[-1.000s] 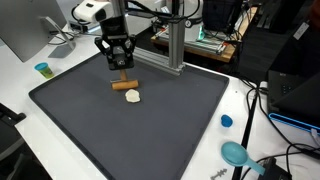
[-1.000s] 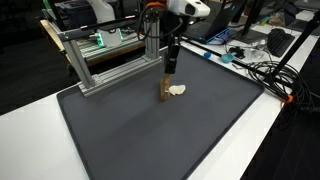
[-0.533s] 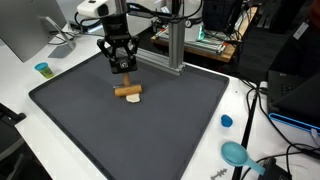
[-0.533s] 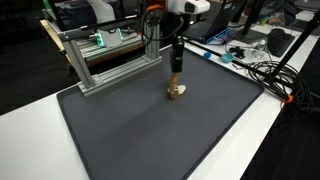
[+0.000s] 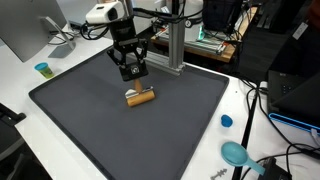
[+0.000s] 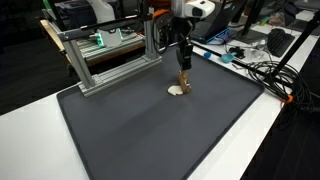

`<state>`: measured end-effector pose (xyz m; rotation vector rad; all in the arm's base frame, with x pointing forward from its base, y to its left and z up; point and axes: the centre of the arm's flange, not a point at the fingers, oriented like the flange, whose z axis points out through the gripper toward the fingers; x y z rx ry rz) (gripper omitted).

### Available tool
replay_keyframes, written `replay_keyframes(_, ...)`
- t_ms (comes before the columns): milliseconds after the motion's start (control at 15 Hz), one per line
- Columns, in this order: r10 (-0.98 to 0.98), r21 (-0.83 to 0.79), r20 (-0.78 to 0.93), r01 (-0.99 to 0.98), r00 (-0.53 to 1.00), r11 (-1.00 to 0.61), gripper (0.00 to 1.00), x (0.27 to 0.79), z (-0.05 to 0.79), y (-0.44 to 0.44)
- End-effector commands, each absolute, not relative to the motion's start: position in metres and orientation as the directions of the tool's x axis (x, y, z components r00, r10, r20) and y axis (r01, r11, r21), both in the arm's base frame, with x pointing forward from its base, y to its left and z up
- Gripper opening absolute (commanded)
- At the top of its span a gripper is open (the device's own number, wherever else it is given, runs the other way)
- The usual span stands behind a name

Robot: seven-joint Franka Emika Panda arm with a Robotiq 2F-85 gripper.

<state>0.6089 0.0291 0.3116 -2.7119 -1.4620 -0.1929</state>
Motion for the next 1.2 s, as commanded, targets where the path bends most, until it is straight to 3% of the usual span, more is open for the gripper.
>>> replay_keyframes(0, 0.829, -0.051, 0.157, 0.843, 0.537, -0.536, 0.22, 0.617, 0.291, 0.033)
replay_keyframes(333, 0.807, 0.018, 0.232, 0.827, 0.543, -0.562, 0.22, 0.599, 0.339, 0.03)
replay_keyframes(667, 0.675, 0.04, 0.176, 0.68, 0.716, -0.732, 0.22, 0.572, 0.388, -0.005)
replay_keyframes(733, 0.729, 0.034, 0.198, 0.739, 0.655, -0.673, 0.22, 0.594, 0.365, 0.002)
replay_keyframes(800, 0.719, 0.038, 0.197, 0.727, 0.667, -0.685, 0.47, 0.59, 0.372, -0.003)
replay_keyframes(867, 0.72, 0.039, 0.197, 0.728, 0.666, -0.684, 0.47, 0.59, 0.373, -0.004)
replay_keyframes(933, 0.722, 0.035, 0.194, 0.731, 0.664, -0.682, 0.22, 0.59, 0.369, -0.002)
replay_keyframes(1000, 0.627, -0.003, 0.141, 0.634, 0.766, -0.774, 0.22, 0.594, 0.366, 0.016)
replay_keyframes(1133, 0.541, -0.003, 0.131, 0.546, 0.831, -0.838, 0.22, 0.598, 0.368, 0.028)
